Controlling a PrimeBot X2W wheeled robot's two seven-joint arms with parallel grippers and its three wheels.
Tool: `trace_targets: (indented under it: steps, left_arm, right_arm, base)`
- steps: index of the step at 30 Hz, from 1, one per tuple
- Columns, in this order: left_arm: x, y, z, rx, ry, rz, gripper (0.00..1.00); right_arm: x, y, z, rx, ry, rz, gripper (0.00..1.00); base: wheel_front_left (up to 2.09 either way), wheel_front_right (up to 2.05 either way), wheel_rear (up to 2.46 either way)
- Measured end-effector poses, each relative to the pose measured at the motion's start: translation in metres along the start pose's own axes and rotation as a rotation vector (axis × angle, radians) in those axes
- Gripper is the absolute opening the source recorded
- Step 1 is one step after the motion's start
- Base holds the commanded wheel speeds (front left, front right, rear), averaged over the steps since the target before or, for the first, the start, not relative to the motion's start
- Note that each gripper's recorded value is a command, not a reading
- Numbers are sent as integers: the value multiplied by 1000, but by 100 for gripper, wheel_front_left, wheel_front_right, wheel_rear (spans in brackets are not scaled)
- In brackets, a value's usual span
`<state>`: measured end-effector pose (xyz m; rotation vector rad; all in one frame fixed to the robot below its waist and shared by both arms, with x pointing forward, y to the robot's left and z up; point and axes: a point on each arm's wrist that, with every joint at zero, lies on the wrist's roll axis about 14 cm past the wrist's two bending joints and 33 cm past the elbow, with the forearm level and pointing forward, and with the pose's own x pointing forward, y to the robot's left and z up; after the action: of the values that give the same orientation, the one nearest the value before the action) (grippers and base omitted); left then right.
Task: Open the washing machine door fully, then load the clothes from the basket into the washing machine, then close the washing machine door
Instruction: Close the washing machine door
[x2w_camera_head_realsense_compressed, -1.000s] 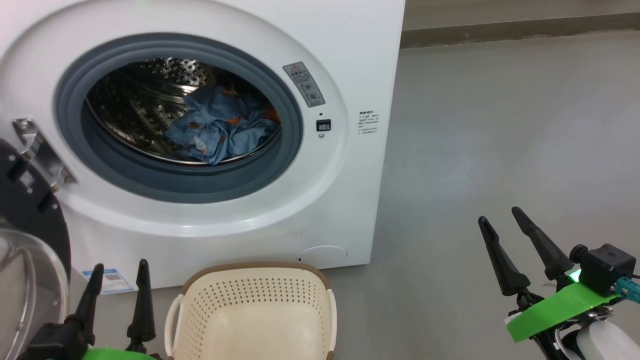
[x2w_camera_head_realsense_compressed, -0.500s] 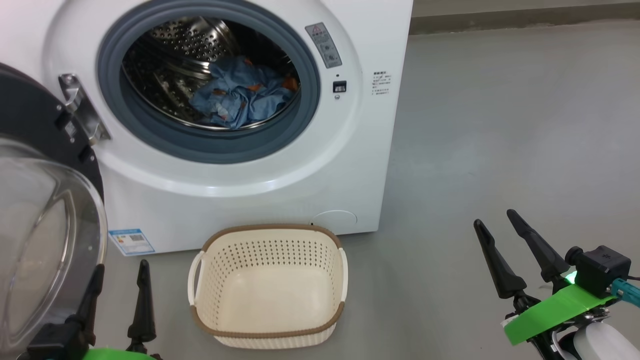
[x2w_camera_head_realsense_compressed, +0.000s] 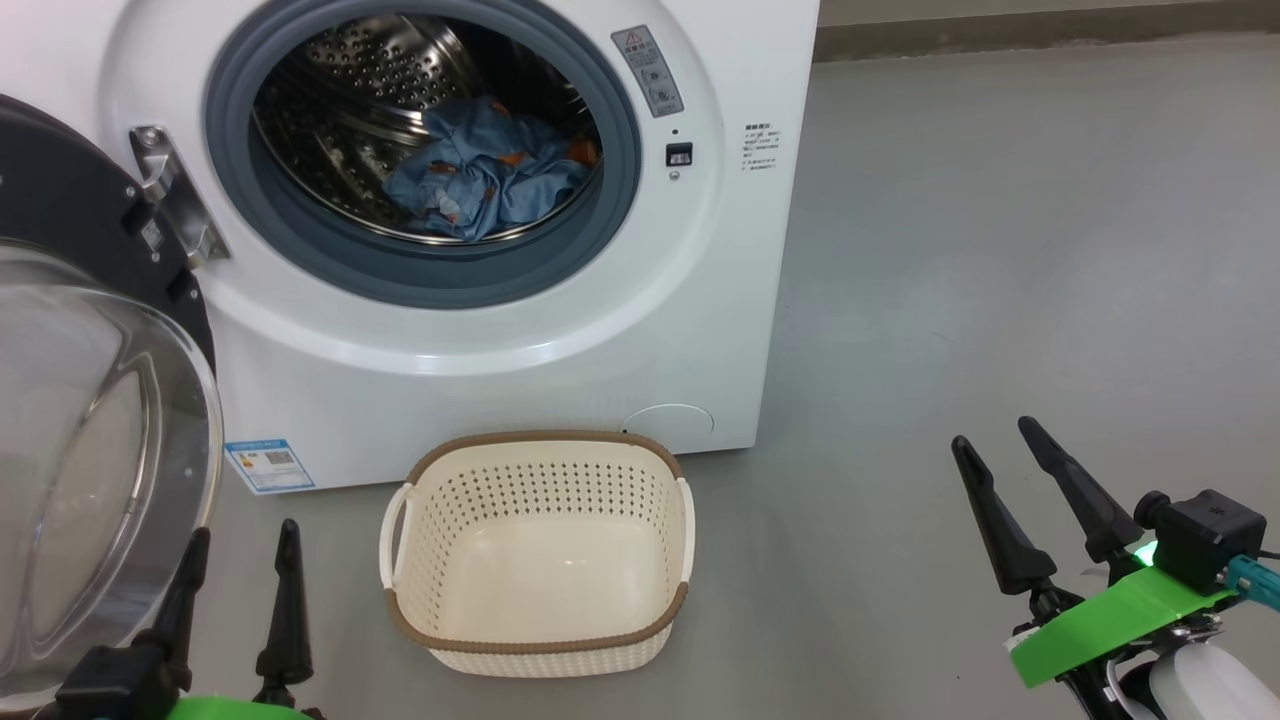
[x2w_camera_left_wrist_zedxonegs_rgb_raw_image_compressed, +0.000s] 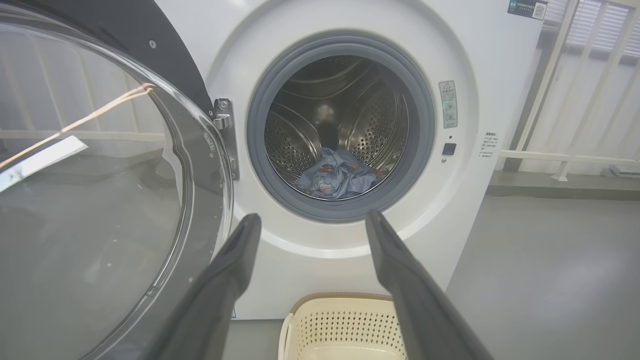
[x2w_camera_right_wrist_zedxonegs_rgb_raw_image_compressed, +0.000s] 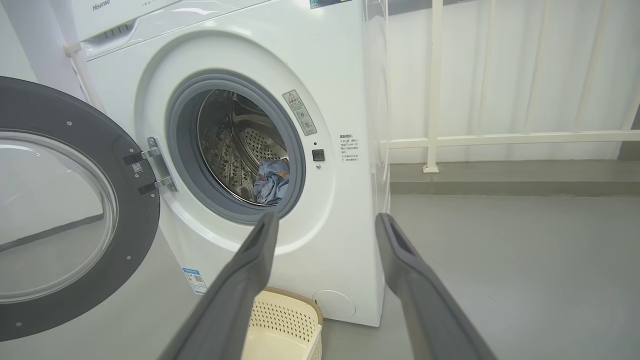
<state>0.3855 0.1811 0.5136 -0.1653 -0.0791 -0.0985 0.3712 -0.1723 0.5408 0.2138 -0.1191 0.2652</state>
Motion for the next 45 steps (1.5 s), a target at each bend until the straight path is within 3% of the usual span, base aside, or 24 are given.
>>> trace_targets:
  steps: [34,45]
  left_arm:
    - [-4,2,3,22,-6,3,100]
    - [-19,24,8,36,-19,76,100]
  right_arm:
    - [3,2,3,0,-9,9,100]
    - [19,22,-2,13,0,73,100]
  base:
    - [0,0,0]
    - [0,0,0]
